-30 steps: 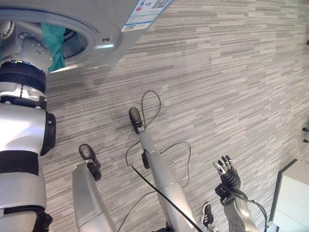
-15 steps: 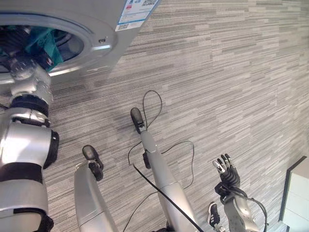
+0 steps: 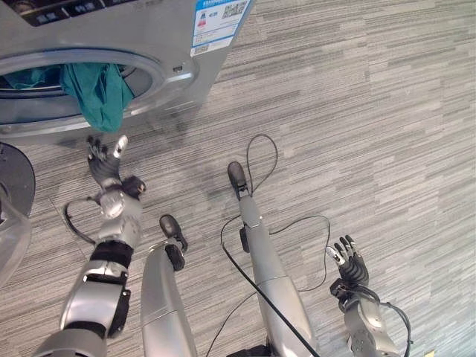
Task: Grab the laundry basket,head to the washer,open it,put in the laundry and shut it.
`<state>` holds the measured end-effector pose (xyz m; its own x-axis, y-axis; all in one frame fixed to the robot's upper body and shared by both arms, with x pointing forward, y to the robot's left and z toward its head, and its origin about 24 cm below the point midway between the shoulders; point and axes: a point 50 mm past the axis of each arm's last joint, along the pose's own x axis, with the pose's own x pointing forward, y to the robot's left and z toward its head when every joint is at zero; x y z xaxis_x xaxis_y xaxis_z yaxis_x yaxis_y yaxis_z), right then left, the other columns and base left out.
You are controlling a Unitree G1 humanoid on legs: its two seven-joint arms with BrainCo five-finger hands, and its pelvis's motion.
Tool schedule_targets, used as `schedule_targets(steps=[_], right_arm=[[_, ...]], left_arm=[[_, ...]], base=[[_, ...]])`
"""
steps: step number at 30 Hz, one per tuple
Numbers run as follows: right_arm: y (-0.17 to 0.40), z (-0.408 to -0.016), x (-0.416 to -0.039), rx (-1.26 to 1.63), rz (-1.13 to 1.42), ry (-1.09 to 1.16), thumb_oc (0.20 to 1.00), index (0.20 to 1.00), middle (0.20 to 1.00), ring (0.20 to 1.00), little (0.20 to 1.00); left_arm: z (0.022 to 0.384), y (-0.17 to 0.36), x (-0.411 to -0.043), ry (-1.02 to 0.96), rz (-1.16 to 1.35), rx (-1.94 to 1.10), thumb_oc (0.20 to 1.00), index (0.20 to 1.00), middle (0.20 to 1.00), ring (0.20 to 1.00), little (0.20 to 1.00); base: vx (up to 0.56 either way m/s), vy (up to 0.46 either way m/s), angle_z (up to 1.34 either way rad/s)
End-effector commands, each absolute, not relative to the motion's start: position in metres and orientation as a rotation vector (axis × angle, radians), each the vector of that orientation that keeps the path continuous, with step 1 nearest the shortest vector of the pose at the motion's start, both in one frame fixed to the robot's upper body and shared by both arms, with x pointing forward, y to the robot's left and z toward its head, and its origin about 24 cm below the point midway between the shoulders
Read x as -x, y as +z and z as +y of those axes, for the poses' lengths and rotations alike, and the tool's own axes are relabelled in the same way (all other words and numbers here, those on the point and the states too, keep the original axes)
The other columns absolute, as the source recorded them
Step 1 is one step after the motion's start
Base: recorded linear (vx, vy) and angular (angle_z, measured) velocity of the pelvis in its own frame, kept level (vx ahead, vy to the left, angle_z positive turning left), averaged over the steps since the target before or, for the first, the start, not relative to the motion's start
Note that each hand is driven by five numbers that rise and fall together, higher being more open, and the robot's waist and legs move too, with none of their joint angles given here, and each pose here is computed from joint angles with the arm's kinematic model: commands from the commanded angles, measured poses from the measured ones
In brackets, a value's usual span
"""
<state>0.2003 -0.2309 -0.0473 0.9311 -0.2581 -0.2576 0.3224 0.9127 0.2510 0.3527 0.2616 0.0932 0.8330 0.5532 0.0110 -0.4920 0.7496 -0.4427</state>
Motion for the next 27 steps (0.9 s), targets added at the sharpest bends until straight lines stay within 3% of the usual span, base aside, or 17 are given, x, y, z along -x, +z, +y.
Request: schedule_targets(steps=[1, 10, 15, 20, 21, 27], right_arm=[[-0.028, -0.258, -0.200, -0.229, 0.136, -0.365, 1.000, 1.000, 1.000, 1.000, 1.000], [-0.020, -0.258, -0.213, -0.216, 0.111, -0.373, 1.000, 1.000, 1.000, 1.000, 1.000], [-0.004, -0.253, -0.226, -0.226, 0.047, -0.296, 1.000, 1.000, 1.000, 1.000, 1.000], [-0.007, -0.261, -0.212, -0.234, 0.054, -0.317, 1.000, 1.000, 1.000, 1.000, 1.000], [-0.008, -0.262, -0.210, -0.229, 0.058, -0.326, 1.000, 1.000, 1.000, 1.000, 1.000], [-0.014, -0.265, -0.202, -0.215, 0.091, -0.325, 1.000, 1.000, 1.000, 1.000, 1.000]], left_arm=[[0.283, 0.142, -0.362, 0.584, -0.313, 0.471, 1.000, 1.000, 1.000, 1.000, 1.000], [0.291, 0.144, -0.379, 0.658, -0.209, 0.645, 1.000, 1.000, 1.000, 1.000, 1.000], [0.339, 0.192, -0.371, 0.756, -0.314, 0.654, 1.000, 1.000, 1.000, 1.000, 1.000], [0.352, 0.227, -0.367, 0.781, -0.394, 0.585, 1.000, 1.000, 1.000, 1.000, 1.000], [0.355, 0.234, -0.365, 0.785, -0.415, 0.572, 0.200, 0.200, 0.200, 0.200, 0.200], [0.346, 0.285, -0.366, 0.714, -0.543, 0.510, 0.200, 0.200, 0.200, 0.200, 0.200]], base=[[-0.06, -0.053, 0.12], [-0.01, -0.030, 0.07], [0.02, -0.034, -0.01], [0.01, -0.021, -0.03], [0.02, 0.014, 0.03], [0.01, -0.005, 0.02]])
